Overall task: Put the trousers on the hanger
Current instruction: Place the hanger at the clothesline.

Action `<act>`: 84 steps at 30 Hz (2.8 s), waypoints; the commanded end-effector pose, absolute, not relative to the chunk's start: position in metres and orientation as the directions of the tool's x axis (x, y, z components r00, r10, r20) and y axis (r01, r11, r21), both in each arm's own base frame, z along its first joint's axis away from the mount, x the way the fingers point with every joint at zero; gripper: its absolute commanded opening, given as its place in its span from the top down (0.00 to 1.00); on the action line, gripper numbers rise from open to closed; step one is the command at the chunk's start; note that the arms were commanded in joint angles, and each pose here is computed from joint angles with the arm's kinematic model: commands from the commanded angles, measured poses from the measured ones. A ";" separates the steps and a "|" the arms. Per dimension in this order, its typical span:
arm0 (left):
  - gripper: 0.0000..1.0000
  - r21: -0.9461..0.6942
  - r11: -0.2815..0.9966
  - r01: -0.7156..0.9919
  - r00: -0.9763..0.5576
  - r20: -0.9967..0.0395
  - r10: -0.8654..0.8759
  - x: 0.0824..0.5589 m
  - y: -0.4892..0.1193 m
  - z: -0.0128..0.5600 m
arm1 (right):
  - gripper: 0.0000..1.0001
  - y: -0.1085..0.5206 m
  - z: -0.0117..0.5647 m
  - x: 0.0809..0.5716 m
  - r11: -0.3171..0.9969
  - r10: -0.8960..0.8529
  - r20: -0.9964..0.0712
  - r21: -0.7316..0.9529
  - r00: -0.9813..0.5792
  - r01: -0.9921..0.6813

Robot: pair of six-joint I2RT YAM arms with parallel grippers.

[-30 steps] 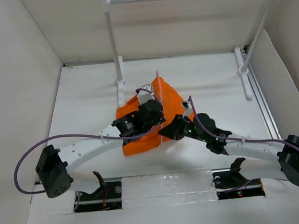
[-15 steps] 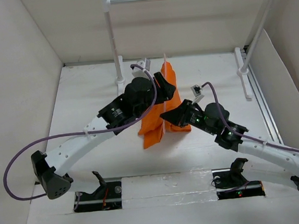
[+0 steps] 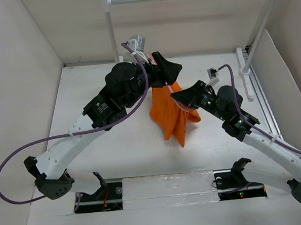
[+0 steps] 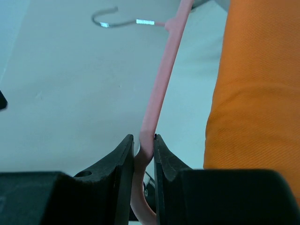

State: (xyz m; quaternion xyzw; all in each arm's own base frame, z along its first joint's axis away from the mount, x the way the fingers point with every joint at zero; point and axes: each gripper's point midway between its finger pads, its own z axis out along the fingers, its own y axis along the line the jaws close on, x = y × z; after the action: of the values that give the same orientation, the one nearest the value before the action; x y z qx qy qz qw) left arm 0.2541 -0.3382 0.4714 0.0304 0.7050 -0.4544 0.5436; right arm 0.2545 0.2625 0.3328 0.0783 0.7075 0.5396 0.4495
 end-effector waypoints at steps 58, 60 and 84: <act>0.41 -0.572 0.743 0.347 -0.499 -0.784 -0.370 0.250 -0.300 0.365 | 1.00 0.064 0.556 0.393 0.080 0.980 -0.194 0.594 -0.046 -0.800; 0.41 -0.569 0.746 0.345 -0.506 -0.782 -0.363 0.252 -0.303 0.359 | 1.00 0.065 0.546 0.397 0.093 0.978 -0.204 0.612 -0.043 -0.785; 0.36 -0.617 0.682 0.393 -0.554 -0.751 -0.360 0.289 -0.319 0.374 | 0.70 0.051 0.481 0.394 0.798 0.449 -0.893 0.388 0.026 -0.461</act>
State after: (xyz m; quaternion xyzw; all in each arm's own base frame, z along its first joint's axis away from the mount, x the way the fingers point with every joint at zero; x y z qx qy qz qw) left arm 0.2841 -0.3256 0.3542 0.0131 0.8021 -0.3488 0.4846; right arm 0.4072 0.0461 0.4886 0.0733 0.5756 0.3873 0.7164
